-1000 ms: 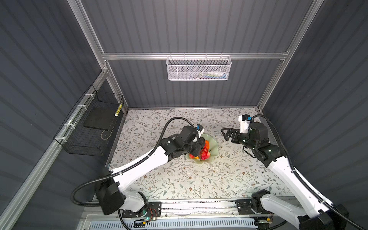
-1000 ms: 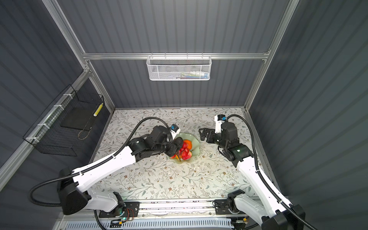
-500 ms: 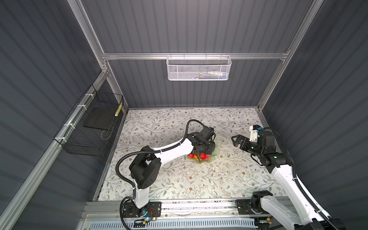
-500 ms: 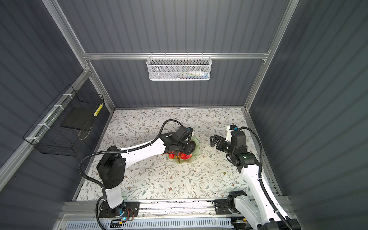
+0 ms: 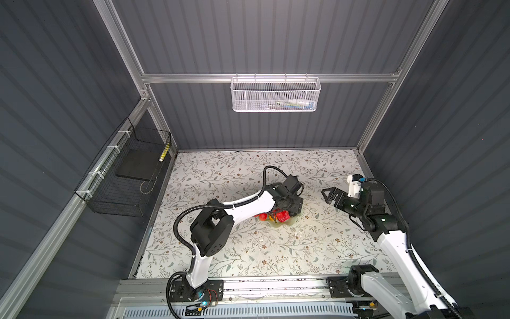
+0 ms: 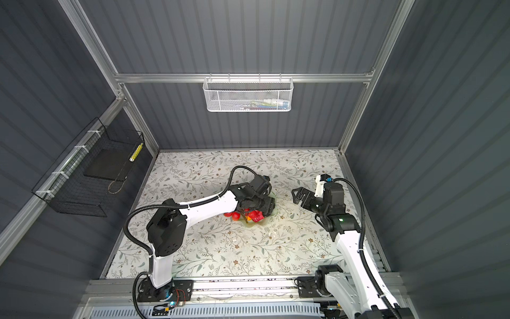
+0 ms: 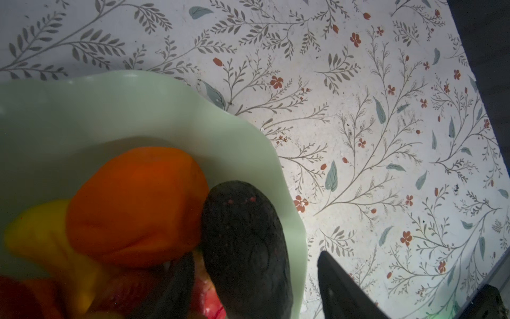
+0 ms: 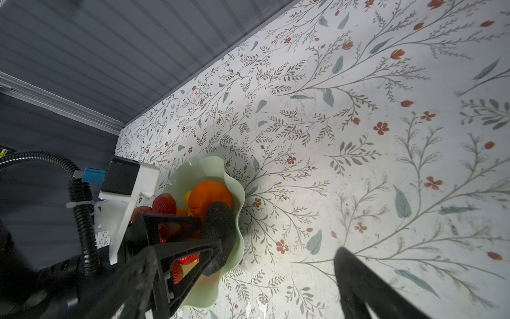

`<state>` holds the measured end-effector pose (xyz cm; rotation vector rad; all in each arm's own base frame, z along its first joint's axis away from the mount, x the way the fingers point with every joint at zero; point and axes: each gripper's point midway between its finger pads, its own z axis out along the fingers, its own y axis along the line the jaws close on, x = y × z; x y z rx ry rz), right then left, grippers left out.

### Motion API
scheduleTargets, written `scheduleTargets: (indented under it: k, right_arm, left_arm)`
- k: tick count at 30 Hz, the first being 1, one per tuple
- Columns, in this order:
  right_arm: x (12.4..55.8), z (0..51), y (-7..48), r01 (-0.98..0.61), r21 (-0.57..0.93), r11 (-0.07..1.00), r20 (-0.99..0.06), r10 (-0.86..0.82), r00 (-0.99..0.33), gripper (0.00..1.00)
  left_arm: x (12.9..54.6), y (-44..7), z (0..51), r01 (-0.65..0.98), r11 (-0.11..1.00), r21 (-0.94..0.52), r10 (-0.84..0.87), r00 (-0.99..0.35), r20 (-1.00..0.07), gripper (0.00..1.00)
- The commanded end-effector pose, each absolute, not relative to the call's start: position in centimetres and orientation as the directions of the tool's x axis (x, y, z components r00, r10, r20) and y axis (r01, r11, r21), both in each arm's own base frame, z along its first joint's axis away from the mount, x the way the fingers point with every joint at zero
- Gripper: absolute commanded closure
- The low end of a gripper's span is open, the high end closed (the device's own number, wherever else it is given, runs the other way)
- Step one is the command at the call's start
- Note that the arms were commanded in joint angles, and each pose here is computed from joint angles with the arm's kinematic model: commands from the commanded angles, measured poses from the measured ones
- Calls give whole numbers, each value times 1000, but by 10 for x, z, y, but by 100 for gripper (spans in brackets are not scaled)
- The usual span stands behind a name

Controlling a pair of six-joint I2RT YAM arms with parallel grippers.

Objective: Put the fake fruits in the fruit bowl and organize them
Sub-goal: 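Lift the avocado with the left gripper and lower it into the bowl, then open the left gripper and raise it away from the bowl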

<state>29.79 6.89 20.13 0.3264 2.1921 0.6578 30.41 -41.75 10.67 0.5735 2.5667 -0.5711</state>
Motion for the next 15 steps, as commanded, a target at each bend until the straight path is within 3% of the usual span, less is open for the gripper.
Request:
scheduleTargets:
  k: [1,5,9,12,15]
  right_arm:
    - [298,207,70,-19,550,835,-656,418,-628,1]
    - [304,213,64,-40,499,866,-710,382,-592,1]
    - [313,212,48,13,443,897,-752,379,-540,1]
    - [318,201,28,67,375,925,-812,362,-458,1]
    - [319,188,8,128,305,944,-873,331,-358,1]
  left_arm:
    - [311,-425,159,518,792,-323,241,-752,-613,22]
    - [317,-422,237,610,729,-311,154,-589,-793,3]
    - [322,-380,294,615,776,-139,115,-356,-928,0]
    - [326,-318,309,470,881,47,159,-203,-966,0]
    - [326,-246,290,266,941,208,249,-132,-959,0]
